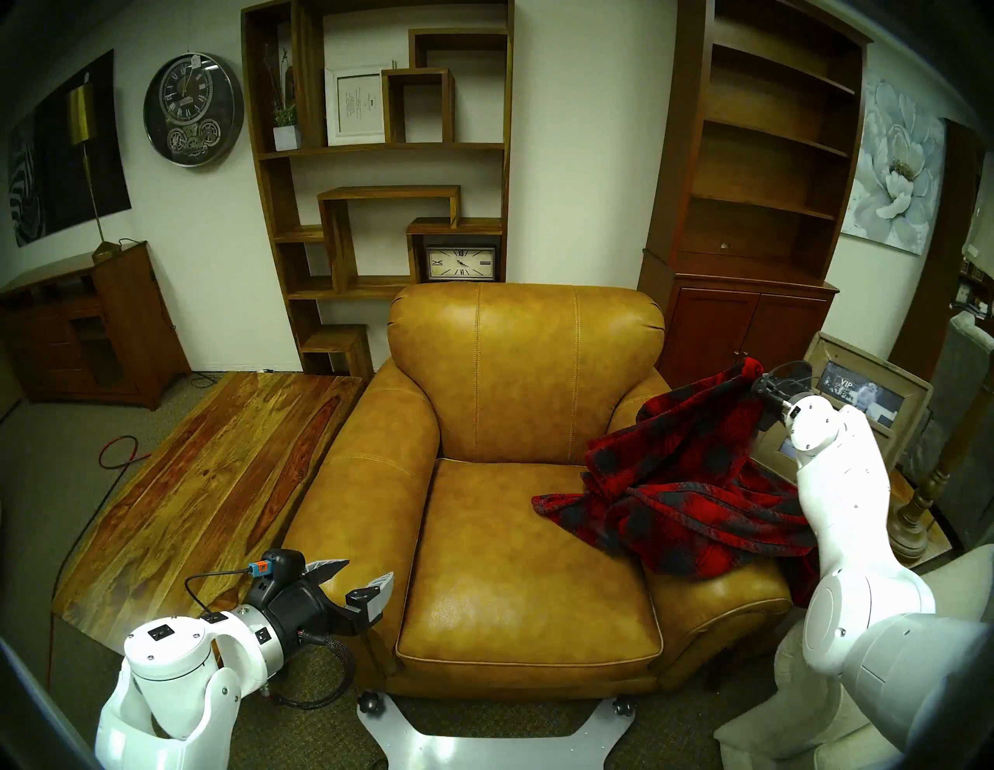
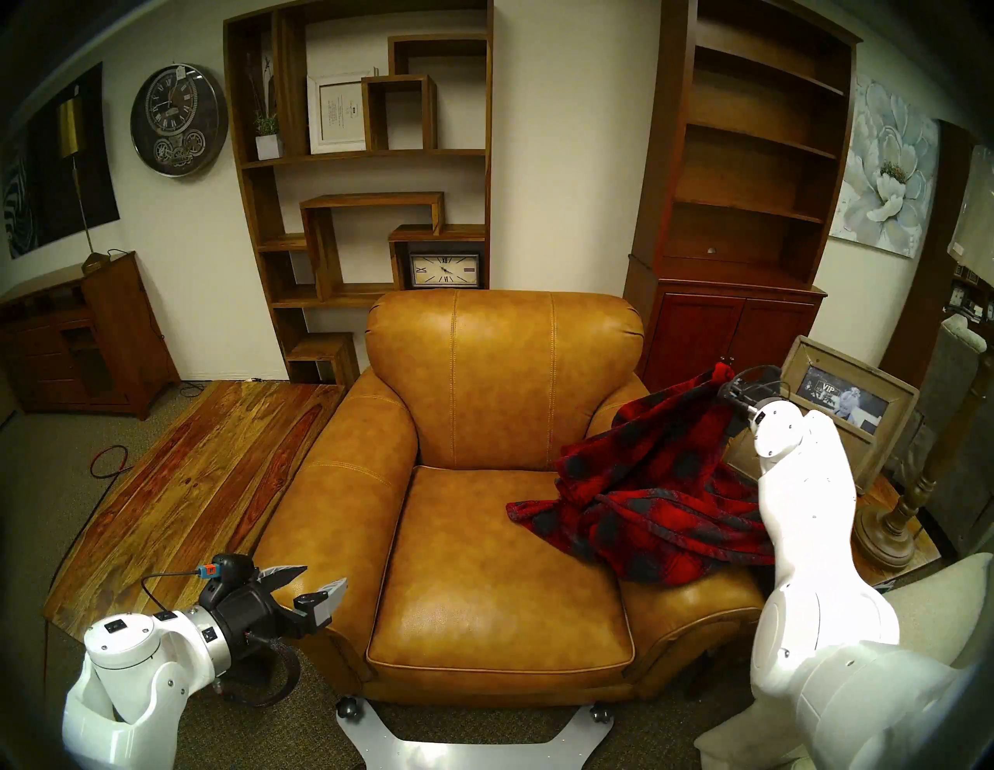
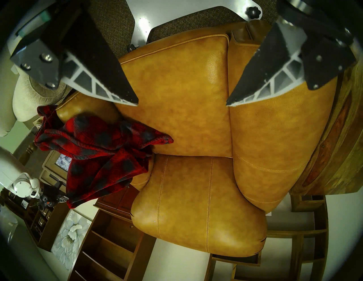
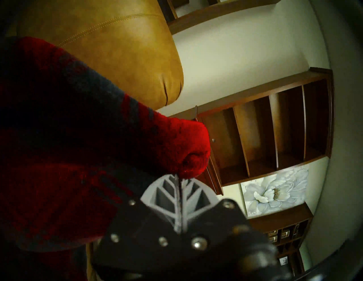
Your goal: Move the blanket from sofa and drape it over the sofa arm
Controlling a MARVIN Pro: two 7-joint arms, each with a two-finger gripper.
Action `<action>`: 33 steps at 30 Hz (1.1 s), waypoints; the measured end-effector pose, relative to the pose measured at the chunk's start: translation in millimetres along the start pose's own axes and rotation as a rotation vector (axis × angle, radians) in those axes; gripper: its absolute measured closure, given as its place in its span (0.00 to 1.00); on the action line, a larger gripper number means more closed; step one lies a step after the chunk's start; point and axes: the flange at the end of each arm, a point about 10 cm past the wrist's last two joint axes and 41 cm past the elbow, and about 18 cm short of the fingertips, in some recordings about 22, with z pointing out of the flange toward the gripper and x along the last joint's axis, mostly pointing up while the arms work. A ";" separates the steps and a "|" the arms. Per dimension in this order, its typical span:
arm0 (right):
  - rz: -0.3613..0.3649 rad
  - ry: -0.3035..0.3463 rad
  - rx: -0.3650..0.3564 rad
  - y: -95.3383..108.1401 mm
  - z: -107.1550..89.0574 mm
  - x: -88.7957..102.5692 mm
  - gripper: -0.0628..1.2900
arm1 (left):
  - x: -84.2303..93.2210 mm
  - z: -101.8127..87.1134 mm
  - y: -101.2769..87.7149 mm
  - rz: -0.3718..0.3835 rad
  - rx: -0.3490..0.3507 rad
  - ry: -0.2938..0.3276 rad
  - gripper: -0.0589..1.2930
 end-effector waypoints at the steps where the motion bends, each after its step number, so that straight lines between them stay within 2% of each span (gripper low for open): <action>1: 0.002 -0.009 0.007 6.7 -3.7 -9.1 0.97 | 0.1 0.0 0.1 0.000 0.000 0.000 0.03; 5: 0.013 -0.029 0.038 18.4 -12.6 -29.7 0.97 | 0.4 -0.2 0.2 0.001 0.000 0.001 0.03; 9: 0.024 -0.030 0.099 22.8 -22.1 -47.9 0.97 | 1.0 -0.6 0.5 0.001 0.001 0.002 0.03; 12: 0.051 -0.016 0.160 15.8 -28.4 -57.0 0.97 | 1.4 -1.2 0.9 0.002 0.001 0.002 0.03; 17: 0.091 0.018 0.244 2.4 -38.7 -60.9 0.95 | 0.9 -1.7 1.1 -0.001 0.002 -0.002 0.03; 18: 0.096 0.025 0.251 1.9 -40.0 -60.4 0.92 | 0.8 -1.7 1.1 -0.001 0.002 -0.003 0.03; 20: 0.107 0.047 0.268 2.5 -43.2 -57.9 0.62 | 0.6 -1.7 1.1 -0.001 0.003 -0.004 0.03; 21: 0.115 0.068 0.278 4.7 -45.3 -55.1 0.16 | 0.5 -1.7 1.1 -0.002 0.003 -0.004 0.03; 22: 0.117 0.077 0.281 6.1 -46.1 -53.7 0.07 | 0.5 -1.7 1.1 -0.002 0.003 -0.005 0.03; 23: 0.121 0.100 0.285 10.4 -48.2 -50.0 0.05 | 0.4 -1.7 1.1 -0.002 0.003 -0.005 0.03; 29: 0.154 0.218 0.271 26.6 -54.7 -27.1 0.05 | -0.2 -1.6 0.9 -0.004 0.003 -0.008 0.03; 33: 0.187 0.309 0.287 23.6 -56.5 -3.1 0.05 | -0.4 -1.5 0.8 -0.004 0.003 -0.009 0.03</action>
